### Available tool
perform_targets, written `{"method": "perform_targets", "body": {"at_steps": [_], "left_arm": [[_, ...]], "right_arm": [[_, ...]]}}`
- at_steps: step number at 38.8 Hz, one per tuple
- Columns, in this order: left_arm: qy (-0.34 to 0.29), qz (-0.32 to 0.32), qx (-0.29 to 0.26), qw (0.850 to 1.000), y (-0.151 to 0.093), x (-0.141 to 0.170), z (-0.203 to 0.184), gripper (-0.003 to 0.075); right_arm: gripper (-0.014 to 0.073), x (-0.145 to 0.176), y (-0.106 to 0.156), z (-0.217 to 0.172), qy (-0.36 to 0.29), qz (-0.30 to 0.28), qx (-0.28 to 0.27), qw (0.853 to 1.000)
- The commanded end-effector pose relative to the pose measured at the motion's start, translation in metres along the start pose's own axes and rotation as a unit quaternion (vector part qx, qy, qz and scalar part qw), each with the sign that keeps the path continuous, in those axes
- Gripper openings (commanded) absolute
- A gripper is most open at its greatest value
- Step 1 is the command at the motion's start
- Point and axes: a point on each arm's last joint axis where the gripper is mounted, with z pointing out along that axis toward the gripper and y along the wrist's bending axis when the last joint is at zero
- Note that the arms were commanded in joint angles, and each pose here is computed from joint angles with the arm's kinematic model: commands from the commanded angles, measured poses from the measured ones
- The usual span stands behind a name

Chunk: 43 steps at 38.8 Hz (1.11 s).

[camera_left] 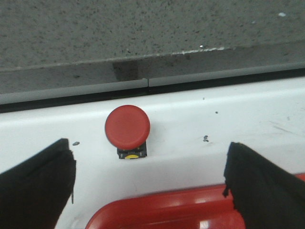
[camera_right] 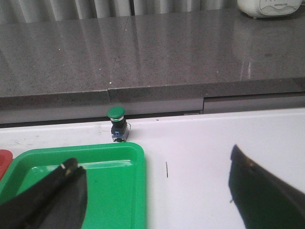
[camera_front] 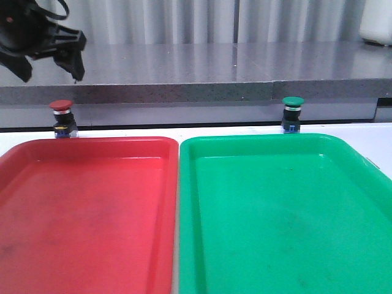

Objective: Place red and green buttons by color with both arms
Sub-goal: 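Lower the left gripper onto the red-capped button and close it, then lift the red-capped button and lower it into the red tray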

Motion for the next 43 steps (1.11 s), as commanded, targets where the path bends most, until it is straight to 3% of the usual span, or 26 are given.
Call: {"method": "perform_targets", "body": {"at_steps": [1,7,14,16,25,27,37,43], "left_arm": [[-0.019,0.000,-0.001,1.000,-0.003,-0.029,0.003,0.0598],[0.012,-0.005,-0.014,1.000,0.003,-0.036,0.039,0.0598],[0.012,-0.008,-0.016,1.000,0.007,-0.035,0.049,0.0587],[0.012,-0.008,-0.016,1.000,0.007,-0.035,0.049,0.0545],[0.009,-0.007,-0.016,1.000,0.007,-0.035,0.049,0.0162],[0.011,-0.008,-0.017,1.000,0.007,-0.037,0.047,0.0117],[-0.010,-0.010,-0.019,1.000,0.008,-0.056,-0.007,0.0108],[-0.035,0.000,-0.006,0.999,-0.002,-0.046,-0.047,0.0108]], "right_arm": [[0.0623,-0.017,0.001,-0.002,-0.049,0.001,-0.001,0.999],[0.0623,-0.017,0.001,-0.002,-0.049,0.001,-0.001,0.999],[0.0623,-0.017,0.001,-0.002,-0.049,0.001,-0.001,0.999],[0.0623,-0.017,0.001,-0.002,-0.049,0.001,-0.001,0.999],[0.0623,-0.017,0.001,-0.002,-0.049,0.001,-0.001,0.999],[0.0623,-0.017,0.001,-0.002,-0.049,0.001,-0.001,0.999],[0.0623,-0.017,0.001,-0.002,-0.049,0.001,-0.001,0.999],[0.0623,-0.017,0.001,-0.002,-0.049,0.001,-0.001,0.999]]}}
